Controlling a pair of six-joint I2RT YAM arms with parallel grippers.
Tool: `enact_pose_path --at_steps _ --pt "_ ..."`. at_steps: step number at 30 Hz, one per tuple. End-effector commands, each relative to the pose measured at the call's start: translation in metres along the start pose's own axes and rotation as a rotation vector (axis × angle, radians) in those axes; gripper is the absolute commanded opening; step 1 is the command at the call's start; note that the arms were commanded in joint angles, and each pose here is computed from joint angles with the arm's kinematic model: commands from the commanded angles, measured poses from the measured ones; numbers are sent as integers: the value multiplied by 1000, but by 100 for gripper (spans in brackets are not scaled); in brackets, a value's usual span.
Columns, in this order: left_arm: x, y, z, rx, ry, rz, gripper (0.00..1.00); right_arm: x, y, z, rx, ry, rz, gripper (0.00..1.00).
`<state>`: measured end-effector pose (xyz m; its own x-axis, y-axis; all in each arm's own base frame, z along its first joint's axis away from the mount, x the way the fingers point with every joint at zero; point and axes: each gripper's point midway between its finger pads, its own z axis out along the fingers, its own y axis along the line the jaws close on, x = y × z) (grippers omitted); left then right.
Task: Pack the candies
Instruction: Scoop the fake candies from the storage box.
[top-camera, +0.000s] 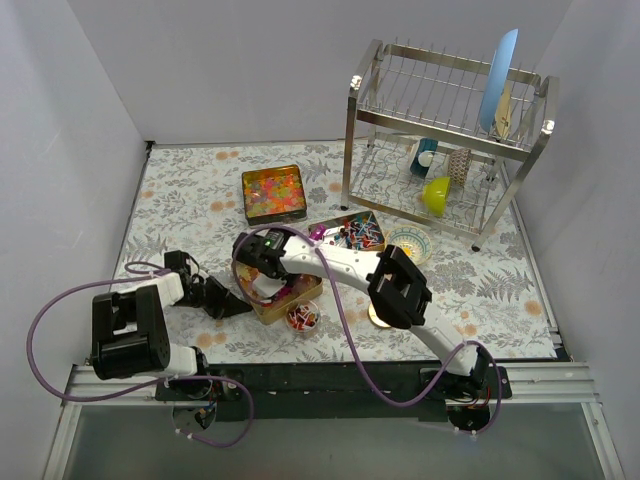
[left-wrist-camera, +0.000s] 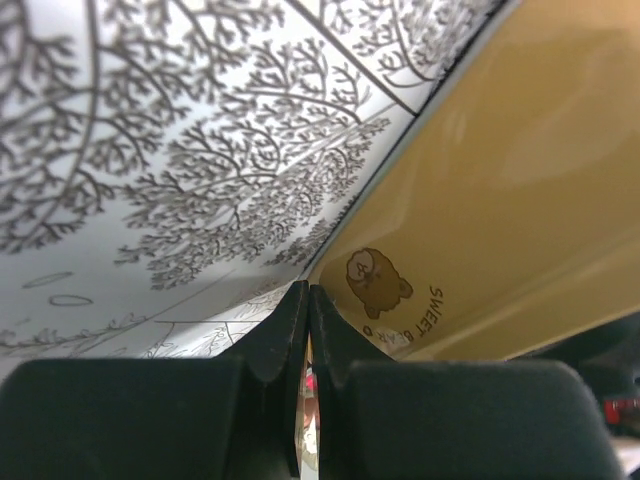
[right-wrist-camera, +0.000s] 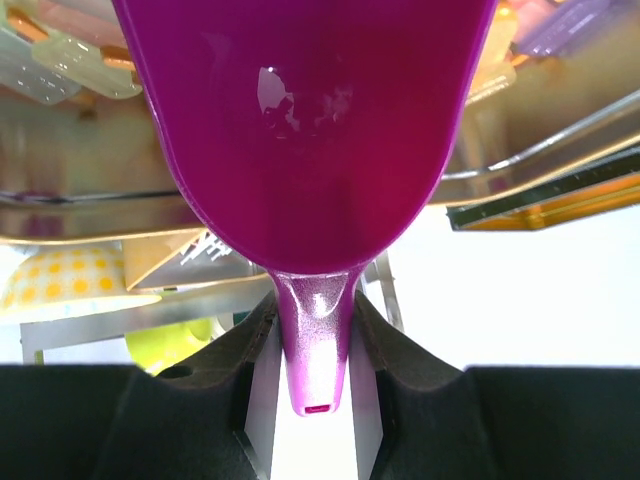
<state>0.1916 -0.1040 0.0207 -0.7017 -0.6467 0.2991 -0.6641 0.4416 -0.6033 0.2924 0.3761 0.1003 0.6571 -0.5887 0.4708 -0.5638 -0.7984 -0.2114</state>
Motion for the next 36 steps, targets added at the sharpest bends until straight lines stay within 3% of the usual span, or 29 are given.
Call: enact_pose_path --at_steps 1,4,13,17,21,26,29,36 --pt "-6 -27 -3 91 13 40 0 -51 -17 -33 111 -153 5 1" --pt "-8 -30 -3 93 20 41 0 -38 -21 -32 159 -79 -22 1" --pt "-15 -43 -9 88 40 61 0 -23 -35 -30 357 -12 -140 1" --pt "7 -29 -16 24 106 -5 0 -23 -23 -12 367 -12 -188 1" --pt "24 6 -15 -84 95 -38 0 -13 -36 -4 343 -25 -114 1" --pt "49 12 -7 -130 149 20 0 -3 -41 10 313 -22 -72 1" --pt "59 22 0 -155 196 -19 0 -2 -36 16 296 -22 -83 1" --pt "42 -8 15 -68 239 -77 0 -21 -14 -3 242 -126 -146 1"
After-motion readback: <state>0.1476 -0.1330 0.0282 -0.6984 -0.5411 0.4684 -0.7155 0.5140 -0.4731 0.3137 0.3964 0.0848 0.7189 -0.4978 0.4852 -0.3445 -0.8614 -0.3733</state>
